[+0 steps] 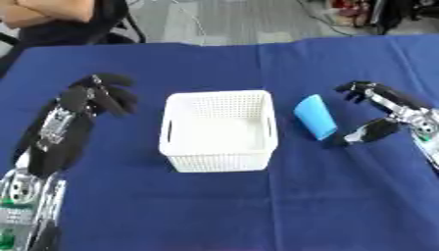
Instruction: Pick up objects on the table and place them in the box.
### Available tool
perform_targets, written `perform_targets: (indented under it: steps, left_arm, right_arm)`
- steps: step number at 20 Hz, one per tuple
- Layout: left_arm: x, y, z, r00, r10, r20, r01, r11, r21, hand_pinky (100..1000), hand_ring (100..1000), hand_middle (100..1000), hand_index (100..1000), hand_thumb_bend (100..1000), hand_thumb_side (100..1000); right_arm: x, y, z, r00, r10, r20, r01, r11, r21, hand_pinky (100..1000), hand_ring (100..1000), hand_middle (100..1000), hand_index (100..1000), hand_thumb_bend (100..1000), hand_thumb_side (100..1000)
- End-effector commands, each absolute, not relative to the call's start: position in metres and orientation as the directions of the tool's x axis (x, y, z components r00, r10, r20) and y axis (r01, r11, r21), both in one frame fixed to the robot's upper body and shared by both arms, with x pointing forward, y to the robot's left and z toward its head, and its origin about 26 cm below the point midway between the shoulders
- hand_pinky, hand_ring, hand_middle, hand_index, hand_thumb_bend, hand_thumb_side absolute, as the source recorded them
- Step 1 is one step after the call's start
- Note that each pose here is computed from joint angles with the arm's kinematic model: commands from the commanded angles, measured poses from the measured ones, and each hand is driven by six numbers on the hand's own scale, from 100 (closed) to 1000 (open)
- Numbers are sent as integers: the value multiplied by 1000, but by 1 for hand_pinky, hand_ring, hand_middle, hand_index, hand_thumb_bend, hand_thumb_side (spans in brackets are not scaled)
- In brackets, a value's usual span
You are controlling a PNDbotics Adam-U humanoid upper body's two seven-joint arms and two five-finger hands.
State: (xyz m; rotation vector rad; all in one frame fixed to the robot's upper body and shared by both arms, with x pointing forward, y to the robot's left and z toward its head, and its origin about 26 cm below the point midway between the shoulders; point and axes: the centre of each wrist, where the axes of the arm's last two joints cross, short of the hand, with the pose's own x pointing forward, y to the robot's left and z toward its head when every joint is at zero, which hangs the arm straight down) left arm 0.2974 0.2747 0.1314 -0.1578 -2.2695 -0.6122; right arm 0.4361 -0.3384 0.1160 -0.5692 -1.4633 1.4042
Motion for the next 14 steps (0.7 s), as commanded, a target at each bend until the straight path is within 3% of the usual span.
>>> perform_targets:
  steps: [1,14]
  left_arm:
    - [297,275,138,-716,-76,694,296,867,401,614,641,750,538,145,1000]
    - [298,273,140,-721,-68,689,302,865,402,614,642,751,537,144,1000]
  right_arm:
    - [442,-335,127,-421,856,301,-268,200,-943,762,794,860,918,889,351]
    - [447,-316,110,-450,842,296,-314,161,-936,764,794,862,913,886,326]
